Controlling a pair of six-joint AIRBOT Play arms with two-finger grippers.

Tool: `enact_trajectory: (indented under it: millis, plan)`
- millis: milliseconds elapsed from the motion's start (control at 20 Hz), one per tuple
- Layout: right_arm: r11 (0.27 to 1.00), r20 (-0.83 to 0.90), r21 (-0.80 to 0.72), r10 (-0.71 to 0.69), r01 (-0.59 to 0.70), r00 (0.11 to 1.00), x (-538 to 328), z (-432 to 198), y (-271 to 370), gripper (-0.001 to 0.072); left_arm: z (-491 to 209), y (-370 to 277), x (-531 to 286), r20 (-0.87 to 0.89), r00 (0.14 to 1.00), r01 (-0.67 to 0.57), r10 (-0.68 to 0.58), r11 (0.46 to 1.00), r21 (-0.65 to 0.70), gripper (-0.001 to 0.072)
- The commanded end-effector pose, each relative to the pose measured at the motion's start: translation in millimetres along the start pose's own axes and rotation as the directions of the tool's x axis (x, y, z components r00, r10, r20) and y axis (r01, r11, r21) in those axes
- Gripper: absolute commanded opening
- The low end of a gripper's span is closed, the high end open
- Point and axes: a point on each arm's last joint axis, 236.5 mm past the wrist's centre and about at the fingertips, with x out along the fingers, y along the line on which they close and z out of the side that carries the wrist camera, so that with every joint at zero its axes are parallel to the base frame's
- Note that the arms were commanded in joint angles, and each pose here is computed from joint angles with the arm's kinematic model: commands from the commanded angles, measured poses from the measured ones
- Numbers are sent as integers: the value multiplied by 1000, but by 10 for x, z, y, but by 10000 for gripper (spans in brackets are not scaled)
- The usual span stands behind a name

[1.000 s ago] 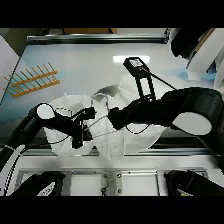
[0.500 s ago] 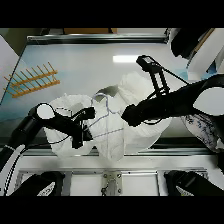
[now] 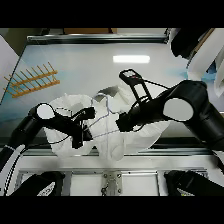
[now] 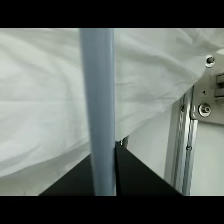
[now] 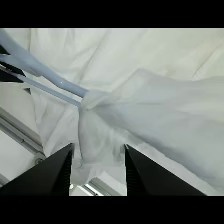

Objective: Fold the clothes and pants, and hang the long-sleeved shirts on hangers.

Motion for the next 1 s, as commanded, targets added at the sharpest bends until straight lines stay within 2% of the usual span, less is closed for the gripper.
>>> enact_trajectory:
  millis: [0, 50, 550, 950]
  plan:
    - [999, -16, -18, -28, 27, 999, 88, -11, -1, 108, -1, 3, -1, 0, 1000, -1, 1, 1000, 0, 14]
    - [999, -10, -23, -29, 29, 1000, 71, -6, -1, 13, -1, 4, -1, 0, 1000, -1, 1, 1000, 0, 14]
    - [993, 152, -53, 112, -105, 982, -30, 306, 420, 13, 23, 71, 4, 11, 1000, -26, 26, 1000, -2, 14]
    - [989, 176, -76, 141, -129, 974, -2, 359, 558, 16, 22, 68, 4, 10, 1000, -25, 25, 1000, -2, 14]
